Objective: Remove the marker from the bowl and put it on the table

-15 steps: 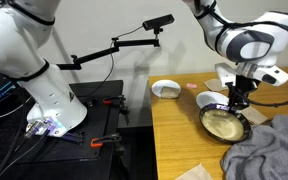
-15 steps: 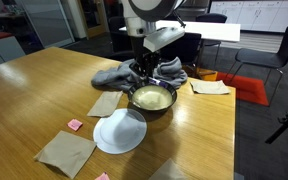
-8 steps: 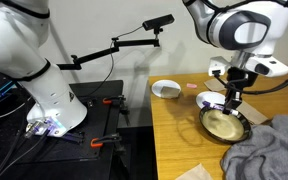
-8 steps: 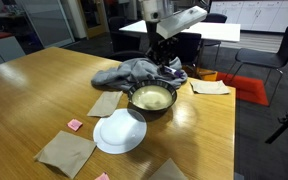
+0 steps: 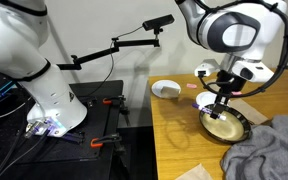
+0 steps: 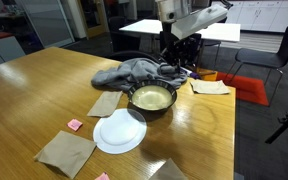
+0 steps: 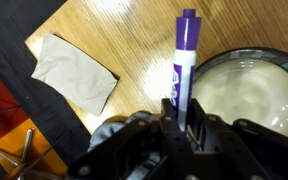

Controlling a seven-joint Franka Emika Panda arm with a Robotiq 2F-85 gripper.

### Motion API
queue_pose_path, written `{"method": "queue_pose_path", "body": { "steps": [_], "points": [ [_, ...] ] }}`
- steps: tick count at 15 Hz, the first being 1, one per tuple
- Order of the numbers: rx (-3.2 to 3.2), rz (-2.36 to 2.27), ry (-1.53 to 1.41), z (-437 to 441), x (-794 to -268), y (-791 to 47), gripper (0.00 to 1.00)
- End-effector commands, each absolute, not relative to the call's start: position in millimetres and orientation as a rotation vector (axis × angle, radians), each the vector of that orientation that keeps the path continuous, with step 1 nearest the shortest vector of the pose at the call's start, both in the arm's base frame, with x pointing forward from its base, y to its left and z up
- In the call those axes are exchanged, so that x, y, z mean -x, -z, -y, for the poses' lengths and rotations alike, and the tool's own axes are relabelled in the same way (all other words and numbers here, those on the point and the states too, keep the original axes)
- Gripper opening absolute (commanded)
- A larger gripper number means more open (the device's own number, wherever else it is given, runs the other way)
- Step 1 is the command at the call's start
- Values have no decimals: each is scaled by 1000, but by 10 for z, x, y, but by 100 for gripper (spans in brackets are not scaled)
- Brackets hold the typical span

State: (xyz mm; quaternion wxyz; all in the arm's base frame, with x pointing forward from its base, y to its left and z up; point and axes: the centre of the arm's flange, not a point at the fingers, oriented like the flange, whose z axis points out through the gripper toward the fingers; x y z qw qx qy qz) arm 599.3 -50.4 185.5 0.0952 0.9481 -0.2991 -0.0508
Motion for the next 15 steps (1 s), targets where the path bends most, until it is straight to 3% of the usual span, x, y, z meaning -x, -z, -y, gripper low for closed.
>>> {"method": "queue_pose_path", "body": {
  "steps": [1,2,15],
  "points": [
    [-2811,886,151,500,-5993,-1851,20],
    [-2811,885,152,498,-5994,-1850,5],
    [-2568,1381,-71,761,-5068,-1909,5]
  ]
}}
